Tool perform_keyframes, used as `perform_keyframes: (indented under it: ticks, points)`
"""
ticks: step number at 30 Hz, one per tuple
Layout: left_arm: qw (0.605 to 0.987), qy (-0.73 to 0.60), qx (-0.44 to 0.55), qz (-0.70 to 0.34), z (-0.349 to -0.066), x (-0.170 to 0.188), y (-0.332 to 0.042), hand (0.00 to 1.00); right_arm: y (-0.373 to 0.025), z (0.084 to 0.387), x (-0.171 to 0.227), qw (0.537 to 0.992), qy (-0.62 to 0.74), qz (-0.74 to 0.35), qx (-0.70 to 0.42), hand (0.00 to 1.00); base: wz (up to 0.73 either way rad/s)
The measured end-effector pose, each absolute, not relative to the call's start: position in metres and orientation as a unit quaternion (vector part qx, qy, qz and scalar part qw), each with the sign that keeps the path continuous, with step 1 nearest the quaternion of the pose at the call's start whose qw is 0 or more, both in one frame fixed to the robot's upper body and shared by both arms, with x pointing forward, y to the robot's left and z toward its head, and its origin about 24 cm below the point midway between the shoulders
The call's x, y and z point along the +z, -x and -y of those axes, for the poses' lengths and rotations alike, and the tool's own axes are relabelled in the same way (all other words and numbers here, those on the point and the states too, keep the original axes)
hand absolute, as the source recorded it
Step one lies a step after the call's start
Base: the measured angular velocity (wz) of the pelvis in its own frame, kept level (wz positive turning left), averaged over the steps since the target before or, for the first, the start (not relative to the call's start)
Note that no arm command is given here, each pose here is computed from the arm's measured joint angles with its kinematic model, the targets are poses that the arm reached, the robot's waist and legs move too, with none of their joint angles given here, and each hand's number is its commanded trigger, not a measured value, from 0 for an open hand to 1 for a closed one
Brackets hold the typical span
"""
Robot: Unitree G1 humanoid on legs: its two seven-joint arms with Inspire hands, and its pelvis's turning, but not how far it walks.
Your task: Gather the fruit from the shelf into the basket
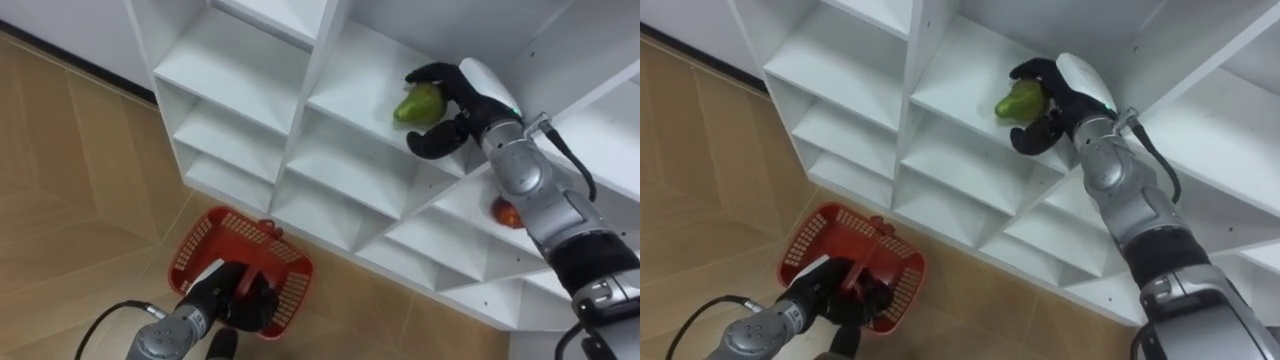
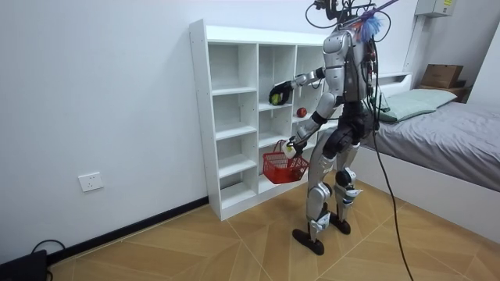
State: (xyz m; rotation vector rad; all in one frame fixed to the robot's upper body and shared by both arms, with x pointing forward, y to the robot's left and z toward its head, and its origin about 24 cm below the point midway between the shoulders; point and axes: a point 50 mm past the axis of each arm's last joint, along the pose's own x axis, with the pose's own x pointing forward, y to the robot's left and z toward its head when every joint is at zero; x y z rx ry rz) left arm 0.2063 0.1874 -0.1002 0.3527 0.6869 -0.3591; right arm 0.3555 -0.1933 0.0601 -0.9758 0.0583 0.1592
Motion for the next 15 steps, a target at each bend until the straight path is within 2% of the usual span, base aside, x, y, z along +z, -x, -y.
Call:
perform_keyframes:
  ticks: [15]
  points:
    - [0.910,-0.171,-0.179,-0.332,-0.1843,-0.1006,-0.2062,1.00,-0.3592,0.1945,0.0632,0.869,0.489,-0.028,0.064,1.00,0.00]
